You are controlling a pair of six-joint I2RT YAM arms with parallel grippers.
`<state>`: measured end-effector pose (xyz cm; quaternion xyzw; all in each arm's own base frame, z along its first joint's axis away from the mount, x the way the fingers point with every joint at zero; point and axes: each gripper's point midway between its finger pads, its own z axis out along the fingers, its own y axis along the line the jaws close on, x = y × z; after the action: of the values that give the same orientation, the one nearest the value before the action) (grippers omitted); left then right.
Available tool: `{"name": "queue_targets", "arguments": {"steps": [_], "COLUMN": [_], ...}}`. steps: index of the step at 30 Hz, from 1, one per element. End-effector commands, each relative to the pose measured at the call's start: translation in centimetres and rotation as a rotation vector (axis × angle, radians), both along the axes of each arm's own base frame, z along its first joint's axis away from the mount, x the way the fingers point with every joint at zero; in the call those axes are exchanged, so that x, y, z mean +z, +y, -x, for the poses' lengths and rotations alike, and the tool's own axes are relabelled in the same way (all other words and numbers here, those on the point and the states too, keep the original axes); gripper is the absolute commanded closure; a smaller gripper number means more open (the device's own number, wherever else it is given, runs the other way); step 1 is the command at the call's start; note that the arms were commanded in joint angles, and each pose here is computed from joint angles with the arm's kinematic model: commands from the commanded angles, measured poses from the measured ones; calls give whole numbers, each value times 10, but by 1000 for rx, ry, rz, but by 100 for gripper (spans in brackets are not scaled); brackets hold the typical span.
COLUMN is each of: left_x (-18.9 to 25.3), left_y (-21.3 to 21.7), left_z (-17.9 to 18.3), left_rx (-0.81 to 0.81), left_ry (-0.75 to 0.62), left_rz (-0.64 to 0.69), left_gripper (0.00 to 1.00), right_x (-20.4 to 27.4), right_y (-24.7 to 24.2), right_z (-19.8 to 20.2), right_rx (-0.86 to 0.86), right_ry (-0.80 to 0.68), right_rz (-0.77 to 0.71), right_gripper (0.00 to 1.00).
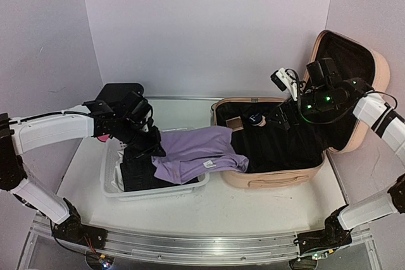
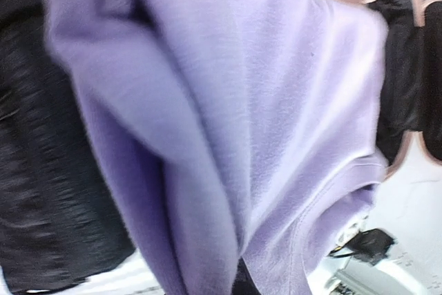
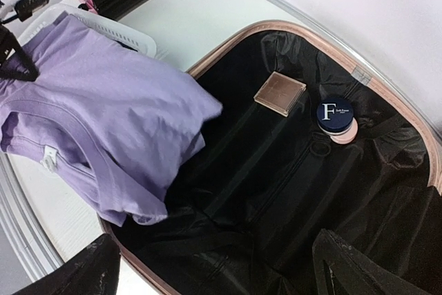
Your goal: Open, take out, and arrange the luggage
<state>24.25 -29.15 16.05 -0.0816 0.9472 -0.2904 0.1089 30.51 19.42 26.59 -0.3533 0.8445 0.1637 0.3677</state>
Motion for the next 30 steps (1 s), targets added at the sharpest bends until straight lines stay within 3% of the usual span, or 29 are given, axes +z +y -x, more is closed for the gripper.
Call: {"name": "queue_targets", "arguments": {"steps": [1, 15, 30], "left_x": [1, -3, -28], "left_y": [31, 72, 133], "left_z": [-3, -19, 9], "left_rx": [-35, -44, -20], "left_ry": [-99, -242, -141], "left_rz": [-58, -253, -448], "left_gripper": [100, 100, 100], "right_x": [29, 25, 13], "right_y": [3, 1, -4], "right_z": [7, 20, 7], "right_rx": [34, 61, -31], "right_ry": [-68, -53, -5], "right_rz": [-31, -4, 21], "right_gripper": [2, 2, 2]}}
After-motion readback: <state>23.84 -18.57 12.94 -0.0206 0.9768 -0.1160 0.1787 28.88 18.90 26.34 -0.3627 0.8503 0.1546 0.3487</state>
